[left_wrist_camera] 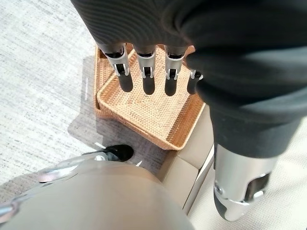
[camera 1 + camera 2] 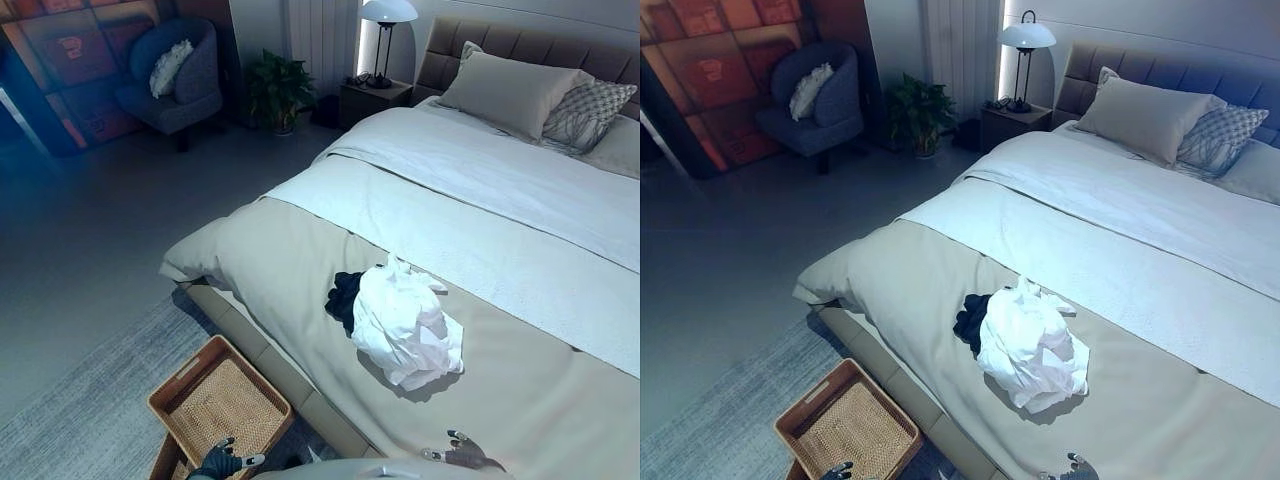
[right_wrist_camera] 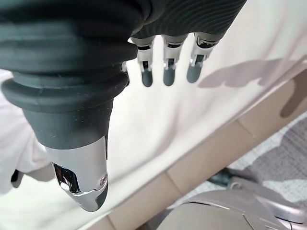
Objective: Pick up clothes into the bucket
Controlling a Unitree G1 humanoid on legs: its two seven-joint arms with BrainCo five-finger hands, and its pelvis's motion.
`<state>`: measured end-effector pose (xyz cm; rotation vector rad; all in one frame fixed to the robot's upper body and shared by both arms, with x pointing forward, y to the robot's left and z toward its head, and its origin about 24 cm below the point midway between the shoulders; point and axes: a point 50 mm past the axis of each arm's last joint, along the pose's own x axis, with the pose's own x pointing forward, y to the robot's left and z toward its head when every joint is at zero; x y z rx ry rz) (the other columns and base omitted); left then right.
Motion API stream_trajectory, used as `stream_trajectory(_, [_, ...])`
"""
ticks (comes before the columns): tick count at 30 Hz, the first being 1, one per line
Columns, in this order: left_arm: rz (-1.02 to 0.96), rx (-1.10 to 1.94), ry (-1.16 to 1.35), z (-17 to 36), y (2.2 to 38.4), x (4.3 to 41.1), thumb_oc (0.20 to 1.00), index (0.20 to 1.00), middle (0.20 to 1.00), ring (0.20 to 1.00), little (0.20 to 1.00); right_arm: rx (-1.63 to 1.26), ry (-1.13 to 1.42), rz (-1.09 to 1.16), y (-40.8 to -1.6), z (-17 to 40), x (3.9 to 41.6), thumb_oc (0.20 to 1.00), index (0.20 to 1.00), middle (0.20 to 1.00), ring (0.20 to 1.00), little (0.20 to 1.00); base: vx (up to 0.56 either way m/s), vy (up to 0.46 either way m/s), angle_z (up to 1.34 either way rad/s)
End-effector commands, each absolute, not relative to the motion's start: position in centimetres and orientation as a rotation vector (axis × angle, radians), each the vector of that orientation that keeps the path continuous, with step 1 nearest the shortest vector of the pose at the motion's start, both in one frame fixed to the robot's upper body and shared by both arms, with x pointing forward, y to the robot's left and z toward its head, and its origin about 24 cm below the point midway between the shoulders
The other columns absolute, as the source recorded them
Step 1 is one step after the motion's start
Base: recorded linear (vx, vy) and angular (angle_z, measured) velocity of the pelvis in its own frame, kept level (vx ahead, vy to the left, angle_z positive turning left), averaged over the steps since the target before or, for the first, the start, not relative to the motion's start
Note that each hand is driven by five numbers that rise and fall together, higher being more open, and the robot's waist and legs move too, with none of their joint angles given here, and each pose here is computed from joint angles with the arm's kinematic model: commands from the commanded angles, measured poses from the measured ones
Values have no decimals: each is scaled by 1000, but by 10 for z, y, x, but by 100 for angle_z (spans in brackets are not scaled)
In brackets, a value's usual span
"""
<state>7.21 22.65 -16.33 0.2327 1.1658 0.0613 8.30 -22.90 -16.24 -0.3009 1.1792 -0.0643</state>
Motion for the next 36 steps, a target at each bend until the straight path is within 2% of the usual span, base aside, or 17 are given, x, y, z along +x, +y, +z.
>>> stream_trajectory(1, [71,192,1120,-163,215,92,1000,1000,1000,1000,1000,-285,1117,-119,-237,-156,103,1000,1000,1000,1000,1000,0,0,0])
stream_trajectory(3, [76,195,1122,-163,215,92,1000,1000,1000,1000,1000,-270,1095,-145,-238,-154,107,1000,1000,1000,1000,1000,0,0,0])
stream_trajectory(18, [142,223,1047,-157,218,105,1000,1000,1000,1000,1000,-368,629,-318,-266,-87,211,1000,1000,1000,1000,1000,-6,1,1])
stream_trajectory(24, [143,225,977,-151,213,123,1000,1000,1000,1000,1000,-387,449,-414,-279,-49,247,1000,1000,1000,1000,1000,-83,15,12])
stream_trajectory(26, [148,232,923,-146,210,138,1000,1000,1000,1000,1000,-426,349,-449,-281,-25,270,1000,1000,1000,1000,1000,-157,20,24])
stream_trajectory(36, [173,210,793,-130,198,176,1000,1000,1000,1000,1000,-586,279,-534,-288,25,325,1000,1000,1000,1000,1000,-98,10,8])
